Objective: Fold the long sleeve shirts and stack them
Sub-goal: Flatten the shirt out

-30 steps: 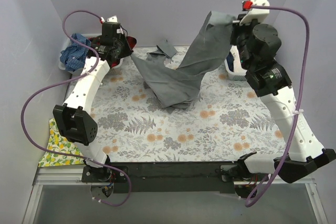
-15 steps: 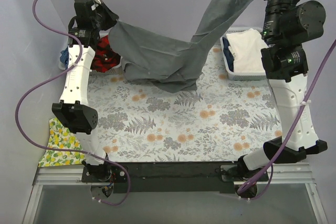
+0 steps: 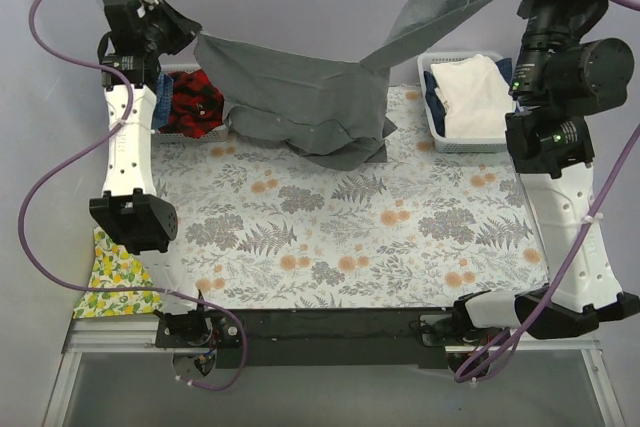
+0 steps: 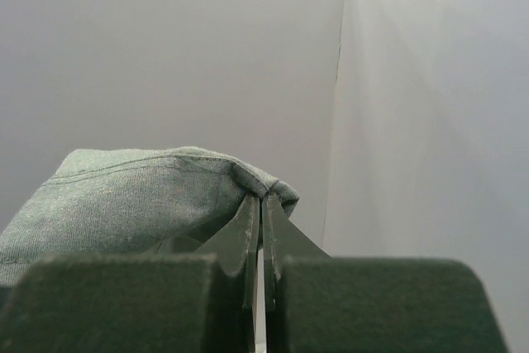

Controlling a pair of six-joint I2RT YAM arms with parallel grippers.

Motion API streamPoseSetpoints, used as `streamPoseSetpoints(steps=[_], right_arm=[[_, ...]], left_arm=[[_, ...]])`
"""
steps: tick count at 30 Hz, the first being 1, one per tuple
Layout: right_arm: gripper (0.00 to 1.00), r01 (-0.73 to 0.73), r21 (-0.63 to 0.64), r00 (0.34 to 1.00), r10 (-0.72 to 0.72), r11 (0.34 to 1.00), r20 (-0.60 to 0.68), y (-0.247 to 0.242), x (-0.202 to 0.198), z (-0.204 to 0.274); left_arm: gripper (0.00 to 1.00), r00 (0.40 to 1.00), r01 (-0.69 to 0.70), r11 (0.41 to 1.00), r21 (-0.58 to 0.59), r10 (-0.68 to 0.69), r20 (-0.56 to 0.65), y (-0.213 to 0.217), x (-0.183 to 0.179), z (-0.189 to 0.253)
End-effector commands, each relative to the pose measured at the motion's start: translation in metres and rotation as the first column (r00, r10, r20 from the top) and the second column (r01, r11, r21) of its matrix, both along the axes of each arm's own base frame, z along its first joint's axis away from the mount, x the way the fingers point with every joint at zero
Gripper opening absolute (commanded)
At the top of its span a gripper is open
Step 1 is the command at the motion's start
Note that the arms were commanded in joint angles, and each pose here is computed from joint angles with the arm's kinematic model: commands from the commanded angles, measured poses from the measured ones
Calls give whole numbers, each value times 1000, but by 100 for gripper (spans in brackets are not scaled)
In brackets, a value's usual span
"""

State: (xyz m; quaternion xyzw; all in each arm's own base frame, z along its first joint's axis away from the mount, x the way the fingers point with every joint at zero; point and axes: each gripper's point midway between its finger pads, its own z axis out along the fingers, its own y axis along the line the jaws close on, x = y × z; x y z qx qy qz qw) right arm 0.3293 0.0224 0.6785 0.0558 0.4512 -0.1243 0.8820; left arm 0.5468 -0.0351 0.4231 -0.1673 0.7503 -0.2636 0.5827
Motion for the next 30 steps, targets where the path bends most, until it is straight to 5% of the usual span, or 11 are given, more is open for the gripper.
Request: streamPoseSetpoints(steps=[1, 10, 15, 22, 30], right_arm=[[1, 7, 103, 969, -32, 995, 245, -34, -79, 55], [1, -191, 17, 912, 171, 981, 374, -14, -123, 79], [1, -282, -34, 872, 271, 959, 409, 3, -128, 91], [1, -232, 19, 962, 227, 972, 154, 30, -14, 34], [1, -231, 106, 972, 234, 967, -21, 27, 98, -44]], left_arm=[[0, 980, 72, 997, 24, -75, 185, -2, -64, 85], [0, 845, 395, 909, 131, -416, 338, -56, -126, 135], [0, 793, 454, 880, 138, -470, 387, -68, -145, 153], [0, 841, 466, 885, 12, -447, 304, -67, -86, 103], [0, 887, 440, 889, -126, -409, 216, -75, 2, 25]])
